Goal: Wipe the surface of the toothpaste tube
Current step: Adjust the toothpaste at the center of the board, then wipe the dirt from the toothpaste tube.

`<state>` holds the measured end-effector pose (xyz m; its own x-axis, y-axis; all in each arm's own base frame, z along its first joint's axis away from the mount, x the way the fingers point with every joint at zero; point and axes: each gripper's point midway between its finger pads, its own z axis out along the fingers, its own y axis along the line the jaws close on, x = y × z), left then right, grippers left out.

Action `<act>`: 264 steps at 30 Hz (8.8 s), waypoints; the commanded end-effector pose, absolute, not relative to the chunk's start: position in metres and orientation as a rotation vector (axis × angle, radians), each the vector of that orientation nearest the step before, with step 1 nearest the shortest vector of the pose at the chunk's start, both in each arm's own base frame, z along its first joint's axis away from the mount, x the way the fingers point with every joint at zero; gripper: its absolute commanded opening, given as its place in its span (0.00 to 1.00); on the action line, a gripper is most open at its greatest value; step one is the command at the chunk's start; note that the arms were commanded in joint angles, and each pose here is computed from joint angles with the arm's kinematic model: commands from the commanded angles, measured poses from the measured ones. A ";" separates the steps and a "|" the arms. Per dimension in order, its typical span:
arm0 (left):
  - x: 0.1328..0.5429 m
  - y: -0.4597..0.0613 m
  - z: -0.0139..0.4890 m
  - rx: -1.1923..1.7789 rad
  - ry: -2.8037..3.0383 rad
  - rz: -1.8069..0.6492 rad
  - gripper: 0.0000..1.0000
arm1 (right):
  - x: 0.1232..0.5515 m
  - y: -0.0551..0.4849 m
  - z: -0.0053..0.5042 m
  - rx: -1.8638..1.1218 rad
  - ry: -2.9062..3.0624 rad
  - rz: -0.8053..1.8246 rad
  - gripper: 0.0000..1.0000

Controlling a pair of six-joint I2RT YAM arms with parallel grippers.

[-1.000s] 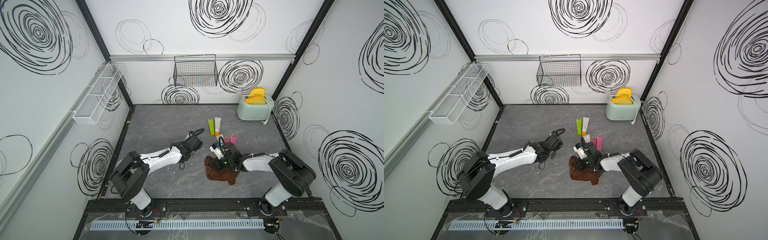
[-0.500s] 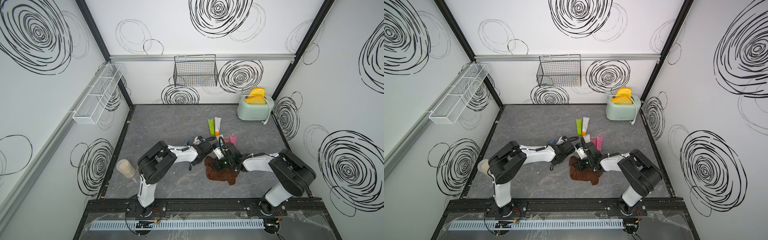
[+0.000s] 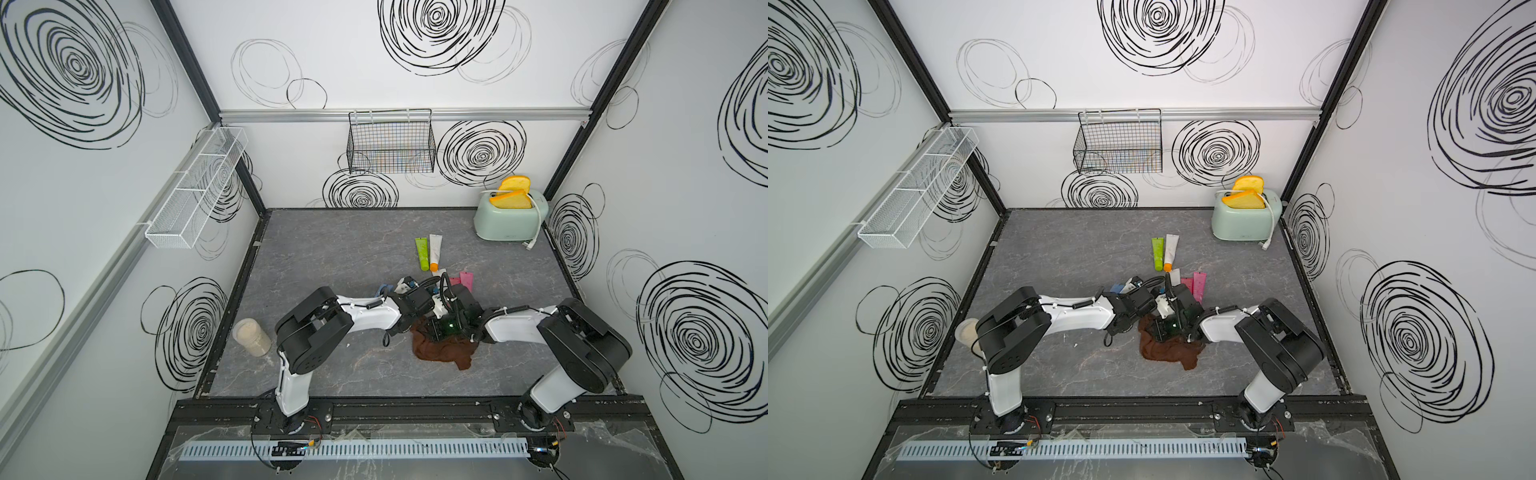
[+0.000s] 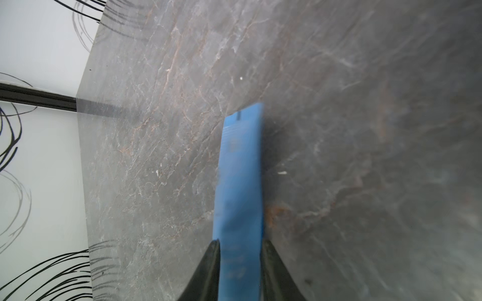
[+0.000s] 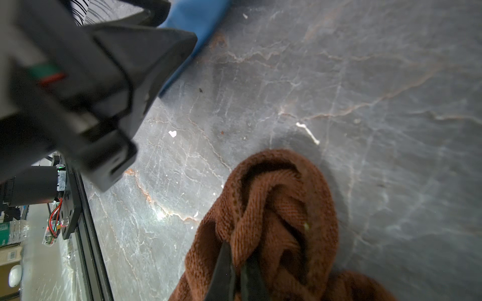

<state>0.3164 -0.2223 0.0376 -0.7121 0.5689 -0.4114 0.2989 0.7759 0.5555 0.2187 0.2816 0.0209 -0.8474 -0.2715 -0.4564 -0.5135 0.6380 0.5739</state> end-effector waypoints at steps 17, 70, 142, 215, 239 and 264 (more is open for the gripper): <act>0.269 -0.176 0.070 0.251 2.397 -0.345 0.83 | 0.215 0.284 0.017 -0.653 2.558 1.033 0.00; 0.210 -0.233 0.037 0.639 2.426 -0.391 0.05 | 0.275 0.313 0.030 -0.724 2.545 0.957 0.00; 0.208 -0.240 0.058 0.663 2.312 -0.473 0.00 | 0.209 0.351 0.031 -0.875 2.602 0.967 0.00; 0.204 -0.244 0.060 0.687 2.297 -0.503 0.00 | 0.198 0.342 0.013 -0.840 2.624 1.084 0.00; 0.204 -0.244 0.058 0.695 2.304 -0.499 0.00 | 0.226 0.347 0.101 -0.831 2.419 1.118 0.00; 0.202 -0.246 0.057 0.709 2.305 -0.509 0.00 | 0.260 0.303 0.000 -0.751 2.648 0.785 0.00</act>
<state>0.1914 -0.2274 0.0355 -0.6787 0.3920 -0.6211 0.5849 0.7999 -0.1344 0.2498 0.3350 0.0366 -0.7953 -0.4041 -0.4519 -0.6023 0.6111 0.5135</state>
